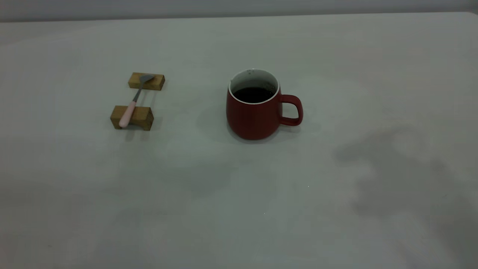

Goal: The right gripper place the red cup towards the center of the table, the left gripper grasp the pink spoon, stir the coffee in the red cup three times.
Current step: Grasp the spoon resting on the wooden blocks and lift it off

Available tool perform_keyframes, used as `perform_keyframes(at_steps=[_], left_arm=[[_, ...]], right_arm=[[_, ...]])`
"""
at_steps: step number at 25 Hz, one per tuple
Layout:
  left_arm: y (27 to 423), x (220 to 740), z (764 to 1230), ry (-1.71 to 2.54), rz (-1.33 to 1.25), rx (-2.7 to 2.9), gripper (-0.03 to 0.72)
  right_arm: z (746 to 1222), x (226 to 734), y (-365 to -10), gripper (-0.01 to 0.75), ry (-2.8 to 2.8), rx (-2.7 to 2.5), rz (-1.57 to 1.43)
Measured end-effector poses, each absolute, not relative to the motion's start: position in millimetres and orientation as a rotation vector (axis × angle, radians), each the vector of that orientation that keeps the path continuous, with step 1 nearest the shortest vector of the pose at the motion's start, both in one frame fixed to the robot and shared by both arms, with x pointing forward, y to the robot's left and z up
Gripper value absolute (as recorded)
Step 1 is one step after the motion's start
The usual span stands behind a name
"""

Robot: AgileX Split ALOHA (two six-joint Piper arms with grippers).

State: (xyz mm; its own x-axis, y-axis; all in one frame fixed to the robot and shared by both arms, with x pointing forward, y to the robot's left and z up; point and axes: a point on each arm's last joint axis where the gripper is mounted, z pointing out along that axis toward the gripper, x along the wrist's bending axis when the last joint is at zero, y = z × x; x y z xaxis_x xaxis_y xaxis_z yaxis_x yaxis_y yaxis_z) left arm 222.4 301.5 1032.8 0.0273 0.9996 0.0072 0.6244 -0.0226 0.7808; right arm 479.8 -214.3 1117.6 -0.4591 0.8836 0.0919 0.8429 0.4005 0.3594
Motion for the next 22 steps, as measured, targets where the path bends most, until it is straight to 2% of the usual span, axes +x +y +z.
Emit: perform_keyframes(at_steps=[7, 13, 22], left_arm=[[301.5, 222.4, 1032.8, 1.659, 0.805, 1.711, 0.38], [301.5, 222.4, 1032.8, 1.659, 0.805, 1.711, 0.38], [301.5, 222.4, 1032.8, 1.659, 0.805, 1.711, 0.38]], right_arm=[[1114.5, 371.7, -251.9, 0.593, 2.386, 1.564, 0.591], [1082.9, 293.0, -280.1, 0.593, 2.184, 1.563, 0.721], [1046.7, 253.7, -291.0, 0.593, 1.857, 1.563, 0.873]])
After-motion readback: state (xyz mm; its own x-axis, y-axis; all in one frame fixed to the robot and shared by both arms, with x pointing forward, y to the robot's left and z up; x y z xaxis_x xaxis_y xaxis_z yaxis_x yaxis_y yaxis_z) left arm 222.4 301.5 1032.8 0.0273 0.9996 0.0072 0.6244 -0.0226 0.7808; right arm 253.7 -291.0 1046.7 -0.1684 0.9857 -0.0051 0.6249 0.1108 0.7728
